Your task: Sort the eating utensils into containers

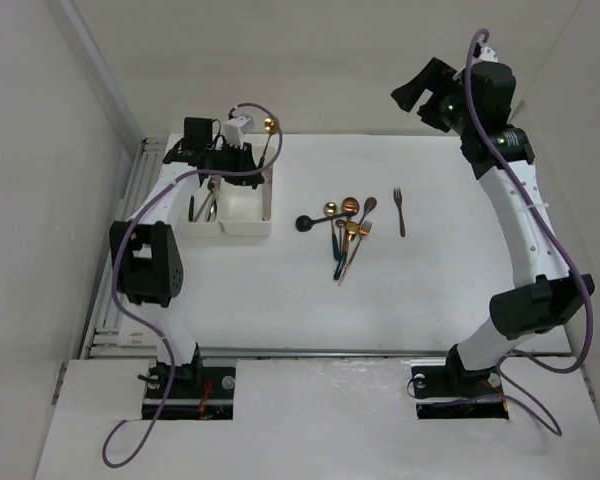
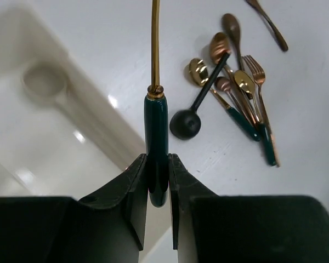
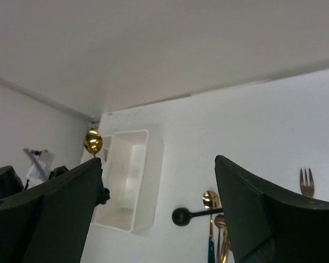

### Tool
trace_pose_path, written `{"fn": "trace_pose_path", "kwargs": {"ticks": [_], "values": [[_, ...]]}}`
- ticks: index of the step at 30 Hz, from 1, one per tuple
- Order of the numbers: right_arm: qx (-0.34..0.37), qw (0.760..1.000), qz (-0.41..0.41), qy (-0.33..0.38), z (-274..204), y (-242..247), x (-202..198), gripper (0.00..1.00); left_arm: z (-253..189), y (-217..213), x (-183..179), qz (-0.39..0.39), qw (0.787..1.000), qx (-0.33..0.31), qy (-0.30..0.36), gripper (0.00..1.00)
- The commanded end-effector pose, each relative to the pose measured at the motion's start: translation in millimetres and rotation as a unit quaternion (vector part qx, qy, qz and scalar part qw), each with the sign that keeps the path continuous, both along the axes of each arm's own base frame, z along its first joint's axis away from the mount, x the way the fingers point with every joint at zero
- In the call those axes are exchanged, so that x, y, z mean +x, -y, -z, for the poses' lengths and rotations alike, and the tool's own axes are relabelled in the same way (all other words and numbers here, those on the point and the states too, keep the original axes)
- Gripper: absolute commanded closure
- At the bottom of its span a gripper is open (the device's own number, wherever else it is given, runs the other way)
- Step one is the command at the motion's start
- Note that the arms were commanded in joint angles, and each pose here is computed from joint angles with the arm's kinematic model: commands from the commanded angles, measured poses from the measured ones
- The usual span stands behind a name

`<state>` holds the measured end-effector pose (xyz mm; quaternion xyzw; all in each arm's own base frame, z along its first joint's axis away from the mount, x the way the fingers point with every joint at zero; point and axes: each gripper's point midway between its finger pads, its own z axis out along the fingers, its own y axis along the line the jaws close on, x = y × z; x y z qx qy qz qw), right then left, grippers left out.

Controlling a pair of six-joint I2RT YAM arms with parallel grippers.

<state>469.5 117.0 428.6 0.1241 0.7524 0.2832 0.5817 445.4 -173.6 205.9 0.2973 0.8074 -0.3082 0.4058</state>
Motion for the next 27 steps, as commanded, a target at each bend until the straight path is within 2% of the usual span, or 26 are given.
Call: {"fn": "trace_pose_path", "kwargs": {"ticks": [1,4,10,13,15,16,18,22,23,25,27], "values": [[-0.06,0.991,0.056,-0.103,76.2,18.5,10.2,0.12,36.1,-11.2,-5.4,-0.155,0.948,-0.089,-0.264,1.0],[-0.065,0.991,0.055,-0.106,85.8,19.5,6.3,0.12,40.9,-32.7,22.2,-0.218,0.946,-0.056,-0.231,1.0],[-0.07,0.991,0.055,-0.104,87.1,21.7,-2.2,0.12,45.8,-48.7,48.1,-0.253,0.957,0.013,-0.143,1.0],[-0.086,0.988,0.056,-0.114,92.9,25.3,-5.0,0.1,56.6,-52.4,44.1,-0.253,0.955,0.031,-0.154,0.62],[-0.105,0.983,0.065,-0.134,104.6,31.4,-6.1,0.0,63.2,-49.9,41.5,-0.249,0.954,0.04,-0.16,0.45],[-0.12,0.979,0.069,-0.153,117.9,34.5,-2.9,0.0,69.6,-52.4,39.0,-0.254,0.952,0.047,-0.165,0.43],[-0.158,0.968,0.085,-0.175,127.8,46.3,1.0,0.0,72.0,-56.4,35.4,-0.262,0.949,0.056,-0.168,0.42],[-0.229,0.929,0.077,-0.281,195.9,59.8,-2.5,0.0,56.4,-67.3,32.1,-0.286,0.944,0.071,-0.151,0.42],[-0.236,0.919,0.071,-0.308,220.0,59.2,0.8,0.0,44.8,-71.2,35.1,-0.288,0.946,0.077,-0.13,0.42],[-0.242,0.906,0.052,-0.343,253.3,56.2,-2.9,0.11,8.1,-75.9,43.2,-0.302,0.946,0.097,-0.064,0.41],[-0.241,0.894,0.034,-0.375,287.5,51.4,-4.1,0.16,-32.1,-84.6,54.8,-0.299,0.945,0.13,0.013,0.4]]}}
